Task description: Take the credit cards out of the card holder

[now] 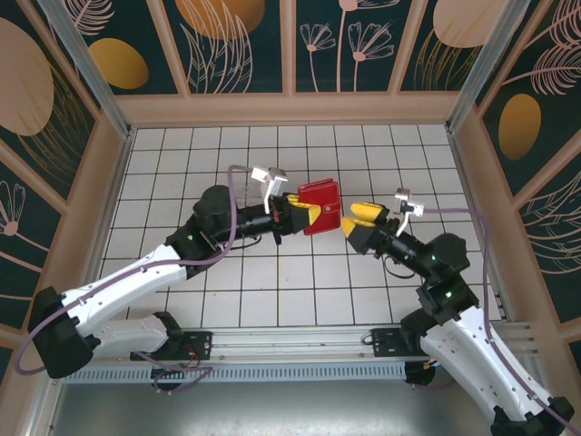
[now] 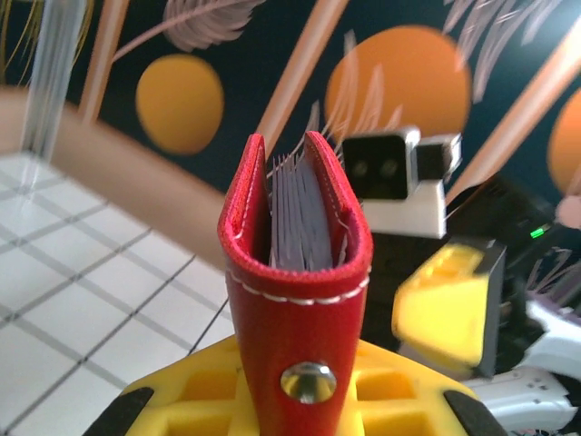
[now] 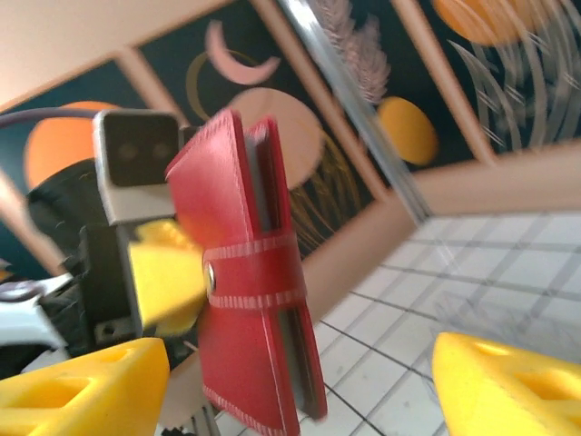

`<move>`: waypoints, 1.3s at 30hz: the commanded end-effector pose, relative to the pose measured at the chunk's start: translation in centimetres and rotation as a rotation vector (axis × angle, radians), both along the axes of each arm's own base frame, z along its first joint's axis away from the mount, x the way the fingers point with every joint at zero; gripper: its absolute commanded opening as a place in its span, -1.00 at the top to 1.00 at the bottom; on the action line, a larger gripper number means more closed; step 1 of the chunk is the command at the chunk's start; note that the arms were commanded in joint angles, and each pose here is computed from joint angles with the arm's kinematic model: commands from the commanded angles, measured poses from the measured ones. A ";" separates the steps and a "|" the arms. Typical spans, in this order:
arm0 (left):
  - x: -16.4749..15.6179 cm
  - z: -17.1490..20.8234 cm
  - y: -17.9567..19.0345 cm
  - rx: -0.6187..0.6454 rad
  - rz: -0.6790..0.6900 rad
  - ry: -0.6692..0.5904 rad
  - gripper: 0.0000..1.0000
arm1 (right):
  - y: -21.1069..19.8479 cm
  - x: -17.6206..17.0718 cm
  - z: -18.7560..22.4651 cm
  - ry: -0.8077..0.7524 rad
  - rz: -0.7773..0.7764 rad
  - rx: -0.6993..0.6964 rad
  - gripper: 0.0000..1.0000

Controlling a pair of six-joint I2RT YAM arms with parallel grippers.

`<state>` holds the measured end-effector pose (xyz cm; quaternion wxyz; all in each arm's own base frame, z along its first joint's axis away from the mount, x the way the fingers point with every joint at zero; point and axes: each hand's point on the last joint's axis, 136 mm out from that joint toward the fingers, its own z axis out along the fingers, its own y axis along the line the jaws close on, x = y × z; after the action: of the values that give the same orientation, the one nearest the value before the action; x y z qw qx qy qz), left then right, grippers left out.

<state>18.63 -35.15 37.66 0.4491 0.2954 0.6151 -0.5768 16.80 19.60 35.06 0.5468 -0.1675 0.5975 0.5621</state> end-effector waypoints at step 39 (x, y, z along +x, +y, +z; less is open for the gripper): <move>-7.4 9.9 3.5 -0.207 -0.216 -0.401 0.24 | 5.6 -8.7 7.0 -0.492 0.363 0.032 1.00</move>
<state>12.15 -32.46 46.36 0.5129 0.4157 0.4448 -0.6052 9.45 25.86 39.75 0.5473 -0.3810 0.4407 0.6009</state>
